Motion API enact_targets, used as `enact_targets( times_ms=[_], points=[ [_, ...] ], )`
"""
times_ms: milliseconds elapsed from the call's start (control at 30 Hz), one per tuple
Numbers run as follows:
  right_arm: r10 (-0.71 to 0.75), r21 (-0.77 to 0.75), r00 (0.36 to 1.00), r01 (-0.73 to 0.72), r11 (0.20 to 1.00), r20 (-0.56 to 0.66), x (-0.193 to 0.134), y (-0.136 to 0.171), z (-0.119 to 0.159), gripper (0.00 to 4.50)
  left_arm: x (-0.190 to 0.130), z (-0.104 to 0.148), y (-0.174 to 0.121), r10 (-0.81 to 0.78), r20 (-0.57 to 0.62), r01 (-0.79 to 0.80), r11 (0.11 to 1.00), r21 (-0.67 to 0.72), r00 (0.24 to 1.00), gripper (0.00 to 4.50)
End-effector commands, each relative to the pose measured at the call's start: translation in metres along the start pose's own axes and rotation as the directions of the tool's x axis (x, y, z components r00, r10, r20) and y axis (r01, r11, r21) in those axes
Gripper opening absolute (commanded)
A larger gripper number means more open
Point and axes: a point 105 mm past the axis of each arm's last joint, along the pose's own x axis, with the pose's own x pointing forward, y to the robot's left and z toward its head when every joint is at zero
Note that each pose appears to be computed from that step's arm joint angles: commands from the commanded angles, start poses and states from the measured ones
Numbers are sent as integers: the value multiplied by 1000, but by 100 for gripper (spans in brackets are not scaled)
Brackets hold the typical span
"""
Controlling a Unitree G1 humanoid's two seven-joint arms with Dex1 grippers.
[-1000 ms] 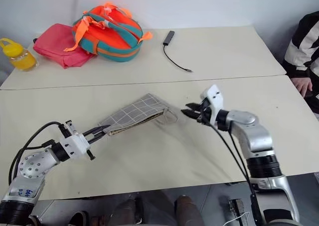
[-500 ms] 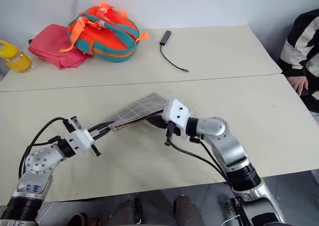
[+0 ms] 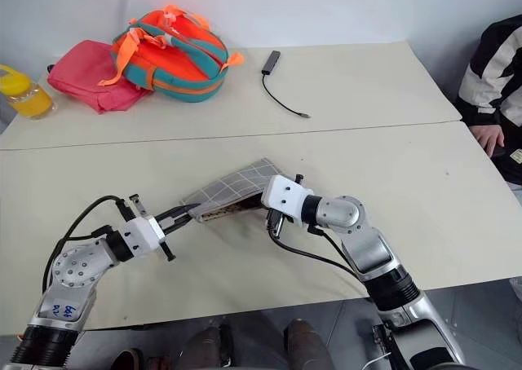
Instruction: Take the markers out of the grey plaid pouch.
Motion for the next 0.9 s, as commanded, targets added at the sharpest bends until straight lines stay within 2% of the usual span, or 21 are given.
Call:
enact_targets(
  times_ms=[33, 100, 200, 233, 300, 333, 433, 667, 767, 900],
  points=[
    [-33, -136, 999, 34, 990, 15, 1, -9, 9, 58, 5, 22, 5, 0, 82, 1, 1000, -4, 997, 0],
    [-43, -223, 999, 41, 974, -7, 3, -12, 8, 121, 6, 23, 5, -3, 86, 4, 1000, -17, 996, 0],
    [-54, -247, 999, 51, 968, -5, 4, -15, 8, 225, 7, 23, 4, -12, 83, 13, 1000, -18, 996, 0],
    [-58, -249, 998, 56, 967, -1, 3, -16, 9, 225, 7, 23, 4, -13, 82, 15, 1000, -18, 997, 0],
    [-57, -294, 998, 53, 954, -7, 2, -19, 10, 271, 7, 23, 4, -14, 80, 16, 1000, -21, 997, 0],
    [-51, -291, 999, 46, 956, -10, 2, -19, 10, 279, 7, 23, 4, -14, 79, 16, 1000, -21, 997, 0],
    [-32, -309, 999, 24, 951, -23, 1, -18, 11, 372, 8, 24, 7, -2, 86, 5, 999, -35, 996, 0],
    [-1, -341, 998, -21, 940, -62, -10, -29, 11, 372, 13, 28, 7, 0, 107, 11, 995, -98, 994, 0],
    [80, -347, 994, -98, 933, -68, -19, -33, 23, 315, 16, 33, 6, -7, 126, 33, 979, -203, 992, 0],
    [229, -371, 966, -259, 892, -123, -37, -35, 39, 181, 22, 43, 5, -26, 171, 97, 901, -423, 985, 0]
  ],
)
